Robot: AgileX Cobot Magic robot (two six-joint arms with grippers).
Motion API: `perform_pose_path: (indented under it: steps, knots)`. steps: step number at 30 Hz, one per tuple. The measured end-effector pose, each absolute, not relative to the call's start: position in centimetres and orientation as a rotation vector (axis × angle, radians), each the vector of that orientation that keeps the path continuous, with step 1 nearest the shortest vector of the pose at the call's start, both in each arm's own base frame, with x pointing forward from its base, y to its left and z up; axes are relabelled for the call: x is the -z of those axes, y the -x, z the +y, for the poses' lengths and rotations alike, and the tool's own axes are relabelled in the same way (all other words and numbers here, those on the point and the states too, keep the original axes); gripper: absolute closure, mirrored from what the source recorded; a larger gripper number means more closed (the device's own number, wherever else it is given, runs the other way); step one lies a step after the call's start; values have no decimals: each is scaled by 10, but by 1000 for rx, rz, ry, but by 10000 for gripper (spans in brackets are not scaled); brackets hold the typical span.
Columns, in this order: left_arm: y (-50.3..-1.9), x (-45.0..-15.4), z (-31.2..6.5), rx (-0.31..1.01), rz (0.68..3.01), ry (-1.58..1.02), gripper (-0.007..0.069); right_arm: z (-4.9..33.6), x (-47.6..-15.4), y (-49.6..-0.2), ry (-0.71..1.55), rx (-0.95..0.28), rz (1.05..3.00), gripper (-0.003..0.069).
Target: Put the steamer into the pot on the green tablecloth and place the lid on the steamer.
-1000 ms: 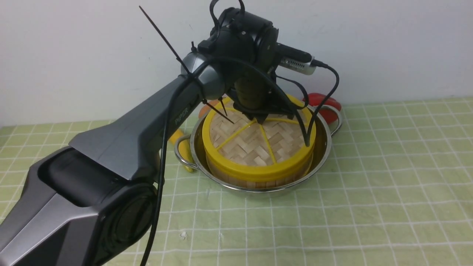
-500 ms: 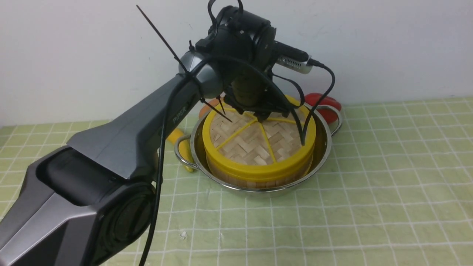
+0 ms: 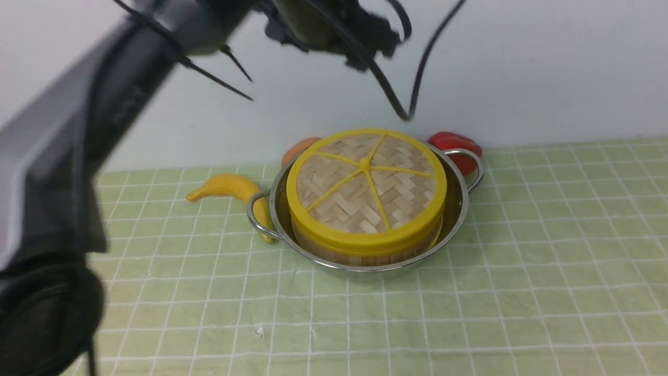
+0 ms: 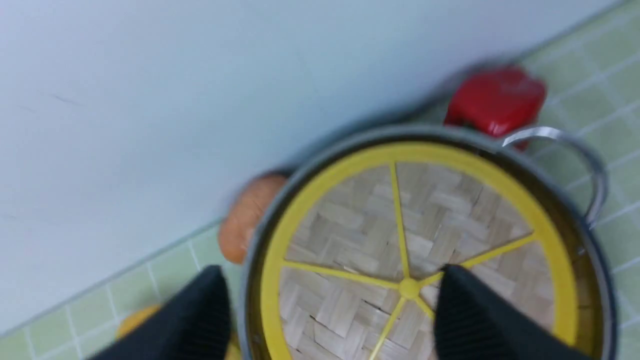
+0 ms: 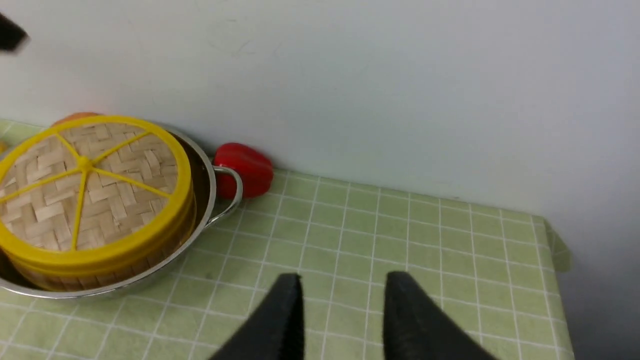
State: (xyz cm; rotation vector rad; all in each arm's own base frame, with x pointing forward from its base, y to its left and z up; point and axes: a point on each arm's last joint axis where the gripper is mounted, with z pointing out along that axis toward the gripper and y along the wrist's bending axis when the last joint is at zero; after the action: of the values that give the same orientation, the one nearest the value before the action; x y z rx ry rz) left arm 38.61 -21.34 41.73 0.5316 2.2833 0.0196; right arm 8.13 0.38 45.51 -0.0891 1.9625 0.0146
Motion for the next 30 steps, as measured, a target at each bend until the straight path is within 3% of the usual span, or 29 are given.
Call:
perform_pose_path:
  steps: [1,4,7,10,14,19,25,30]
  knots:
    - [-386,-417,-213,-20,2283,-532,189,4,-452,-83,89,-13,1974,457]
    - [-351,-468,-195,63,2183,-492,487,-4,-416,-58,79,-35,1887,576]
    - [-318,-502,-179,133,2115,-491,625,-8,-383,-45,85,-42,1852,662]
    - [-291,-514,-163,150,2102,-502,648,-10,-353,-39,88,-40,1873,673]
    - [-259,-509,-144,130,2146,-526,648,-12,-332,-33,91,-39,1878,673]
    - [-224,-468,-123,107,2246,-568,648,-12,-326,-32,94,-39,1876,671]
    - [-181,-411,-104,241,2175,-532,648,-10,-325,-32,91,-71,1878,664]
    - [-160,-398,-96,339,2106,-494,647,-5,-324,-31,81,-153,1894,659]
